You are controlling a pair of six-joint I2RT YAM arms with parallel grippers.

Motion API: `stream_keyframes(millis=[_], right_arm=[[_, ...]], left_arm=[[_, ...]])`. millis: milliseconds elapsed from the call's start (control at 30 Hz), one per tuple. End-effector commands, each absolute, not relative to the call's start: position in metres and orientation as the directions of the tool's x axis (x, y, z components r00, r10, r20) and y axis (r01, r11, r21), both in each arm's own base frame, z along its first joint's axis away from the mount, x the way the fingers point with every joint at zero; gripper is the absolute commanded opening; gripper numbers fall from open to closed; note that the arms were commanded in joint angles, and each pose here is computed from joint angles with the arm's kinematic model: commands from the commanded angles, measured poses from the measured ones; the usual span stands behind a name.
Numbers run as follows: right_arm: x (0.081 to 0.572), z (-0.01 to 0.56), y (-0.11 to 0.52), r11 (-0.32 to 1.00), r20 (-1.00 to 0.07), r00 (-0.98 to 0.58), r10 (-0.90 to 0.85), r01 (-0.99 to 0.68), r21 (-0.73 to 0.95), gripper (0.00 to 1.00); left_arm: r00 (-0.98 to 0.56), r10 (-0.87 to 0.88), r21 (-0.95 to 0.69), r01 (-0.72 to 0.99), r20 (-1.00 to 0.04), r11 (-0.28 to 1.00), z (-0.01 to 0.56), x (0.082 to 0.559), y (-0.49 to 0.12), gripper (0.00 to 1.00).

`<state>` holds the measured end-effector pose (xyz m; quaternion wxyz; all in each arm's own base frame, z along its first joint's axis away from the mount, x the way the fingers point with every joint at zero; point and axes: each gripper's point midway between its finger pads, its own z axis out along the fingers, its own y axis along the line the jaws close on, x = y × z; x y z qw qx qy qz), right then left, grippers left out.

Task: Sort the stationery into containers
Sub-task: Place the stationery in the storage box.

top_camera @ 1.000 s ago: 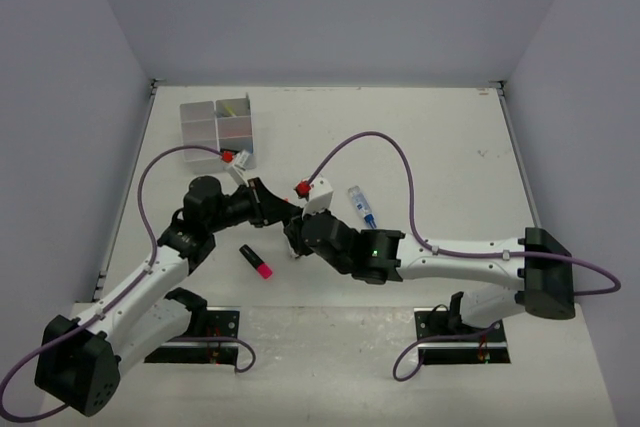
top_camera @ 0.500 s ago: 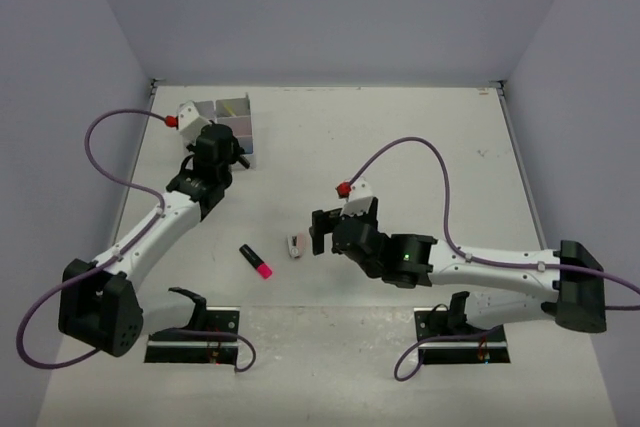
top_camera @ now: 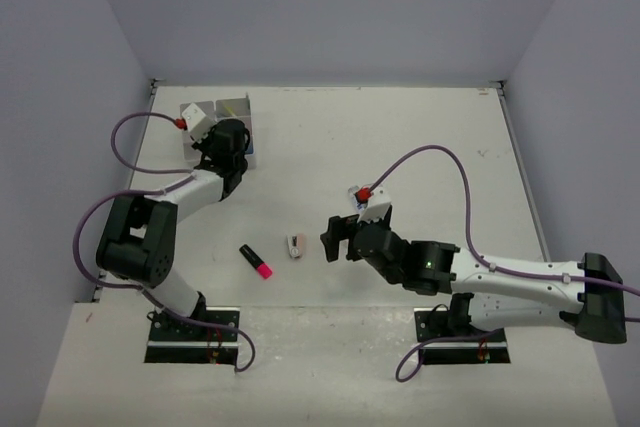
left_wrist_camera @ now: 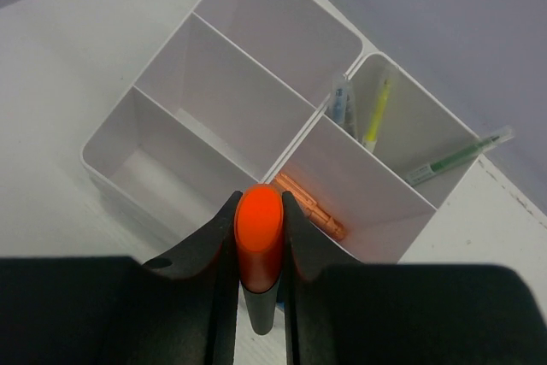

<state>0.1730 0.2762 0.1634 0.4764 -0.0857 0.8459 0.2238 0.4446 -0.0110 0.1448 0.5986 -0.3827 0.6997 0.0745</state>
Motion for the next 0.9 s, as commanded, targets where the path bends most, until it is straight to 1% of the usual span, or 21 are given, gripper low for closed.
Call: stream_keyframes(millis=[0, 267, 300, 367, 567, 667, 733, 800, 867], right_arm=[[0.172, 0.163, 0.276, 0.879, -0.836, -0.54, 0.094, -0.349, 0.324, 0.99], [0.173, 0.157, 0.279, 0.886, -0.834, -0.547, 0.072, -0.349, 0.305, 0.99], [0.173, 0.157, 0.28, 0.886, -0.834, -0.547, 0.068, -0.351, 0.302, 0.99], [0.173, 0.157, 0.282, 0.885, -0.835, -0.547, 0.061, -0.356, 0.299, 0.99], [0.171, 0.154, 0.293, 0.875, -0.828, -0.561, 0.018, -0.391, 0.284, 0.99], [0.169, 0.155, 0.304, 0.86, -0.823, -0.568, -0.007, -0.424, 0.285, 0.99], [0.162, 0.159, 0.321, 0.817, -0.821, -0.569, -0.058, -0.499, 0.288, 0.98], [0.158, 0.152, 0.34, 0.778, -0.814, -0.559, -0.155, -0.577, 0.248, 0.94], [0.16, 0.148, 0.361, 0.762, -0.799, -0.556, -0.228, -0.613, 0.209, 0.87]], left_arm=[[0.171, -0.448, -0.451, -0.612, -0.877, 0.65, 0.175, 0.463, 0.0, 0.0], [0.152, -0.476, -0.466, -0.591, -0.866, 0.659, 0.172, 0.479, -0.009, 0.0], [0.148, -0.478, -0.464, -0.592, -0.866, 0.659, 0.17, 0.481, -0.009, 0.04], [0.131, -0.477, -0.453, -0.599, -0.869, 0.661, 0.163, 0.483, -0.01, 0.16], [0.134, -0.508, -0.48, -0.594, -0.851, 0.646, 0.158, 0.469, -0.009, 0.57], [0.173, -0.525, -0.52, -0.567, -0.833, 0.639, 0.178, 0.459, -0.007, 0.69], [0.186, -0.547, -0.548, -0.549, -0.816, 0.632, 0.192, 0.45, -0.007, 0.71], [0.194, -0.582, -0.584, -0.527, -0.79, 0.617, 0.217, 0.431, -0.007, 0.74], [0.157, -0.616, -0.6, -0.502, -0.772, 0.623, 0.244, 0.409, -0.01, 0.88]])
